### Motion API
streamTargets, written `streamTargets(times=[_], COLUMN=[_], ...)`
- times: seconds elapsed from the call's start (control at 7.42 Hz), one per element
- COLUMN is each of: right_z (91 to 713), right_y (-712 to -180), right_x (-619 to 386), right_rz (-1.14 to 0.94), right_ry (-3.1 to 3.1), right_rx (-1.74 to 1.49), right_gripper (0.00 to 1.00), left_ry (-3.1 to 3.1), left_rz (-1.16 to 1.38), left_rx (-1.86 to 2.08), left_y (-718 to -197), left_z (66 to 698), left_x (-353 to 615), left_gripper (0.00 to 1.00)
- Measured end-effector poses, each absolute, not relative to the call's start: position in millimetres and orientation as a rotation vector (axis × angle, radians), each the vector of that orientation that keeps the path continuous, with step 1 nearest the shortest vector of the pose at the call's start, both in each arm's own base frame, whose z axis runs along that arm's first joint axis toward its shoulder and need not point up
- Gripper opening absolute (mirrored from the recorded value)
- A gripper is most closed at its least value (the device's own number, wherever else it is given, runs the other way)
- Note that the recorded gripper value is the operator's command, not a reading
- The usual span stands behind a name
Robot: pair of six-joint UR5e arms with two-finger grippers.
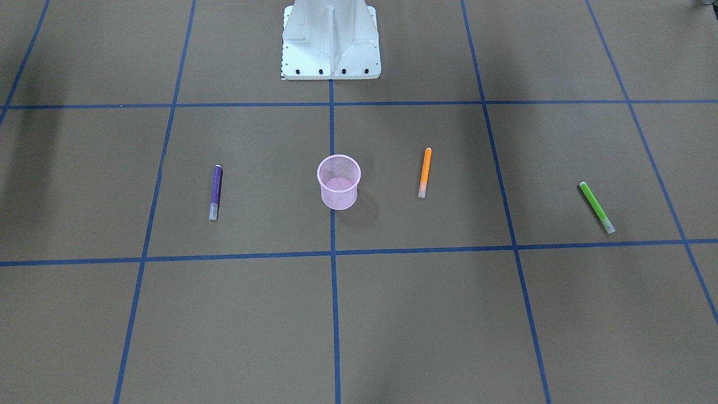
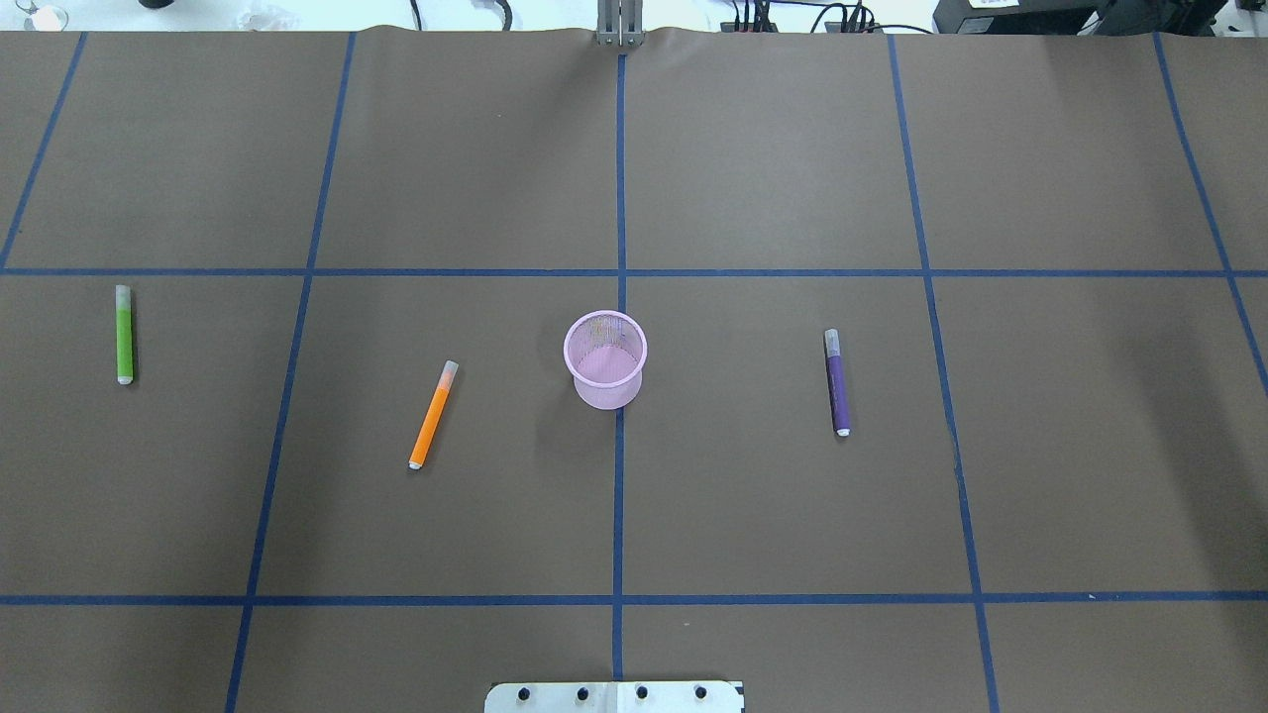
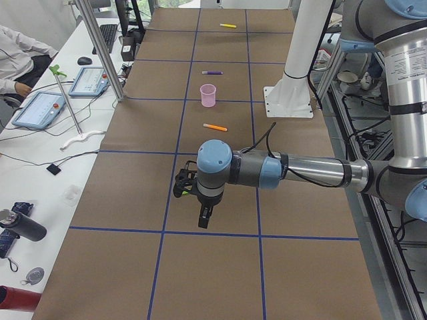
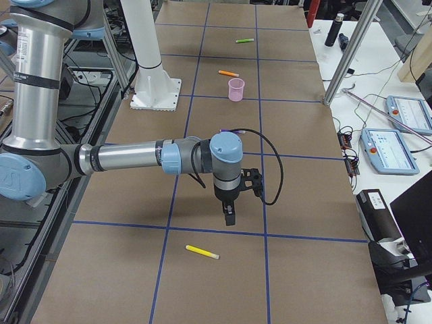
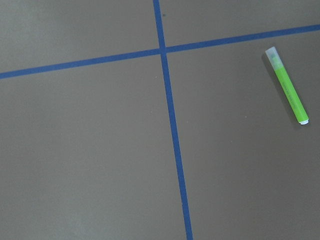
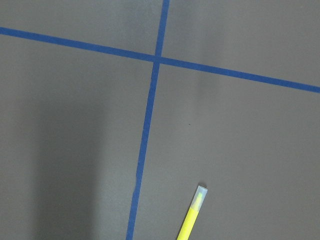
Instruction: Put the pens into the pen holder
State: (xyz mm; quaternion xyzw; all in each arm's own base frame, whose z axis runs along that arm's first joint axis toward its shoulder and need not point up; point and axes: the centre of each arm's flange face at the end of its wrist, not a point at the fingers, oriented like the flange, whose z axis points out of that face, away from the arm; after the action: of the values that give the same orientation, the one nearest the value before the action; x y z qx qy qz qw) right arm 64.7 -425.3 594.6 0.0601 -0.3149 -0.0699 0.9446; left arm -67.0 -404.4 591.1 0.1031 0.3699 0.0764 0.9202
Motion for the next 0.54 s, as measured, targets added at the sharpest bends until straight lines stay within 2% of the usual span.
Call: streamTargets(times=[0.27, 0.54], right_z=[583, 596], right_y=[-434, -424], right_x=[70, 71], right_rz=[-0.117, -0.054], right_ry=[-0.638, -0.644], right_rx=[0.144, 0.162], right_gripper=[1.00, 1.00], left_ry=[0.740, 0.730], left_rz=[0.227, 0.272], left_rx=[0.387, 0.493], left_y=[-429, -459], left_z=[567, 550], left_x=[-68, -67], left_gripper=[1.00, 1.00])
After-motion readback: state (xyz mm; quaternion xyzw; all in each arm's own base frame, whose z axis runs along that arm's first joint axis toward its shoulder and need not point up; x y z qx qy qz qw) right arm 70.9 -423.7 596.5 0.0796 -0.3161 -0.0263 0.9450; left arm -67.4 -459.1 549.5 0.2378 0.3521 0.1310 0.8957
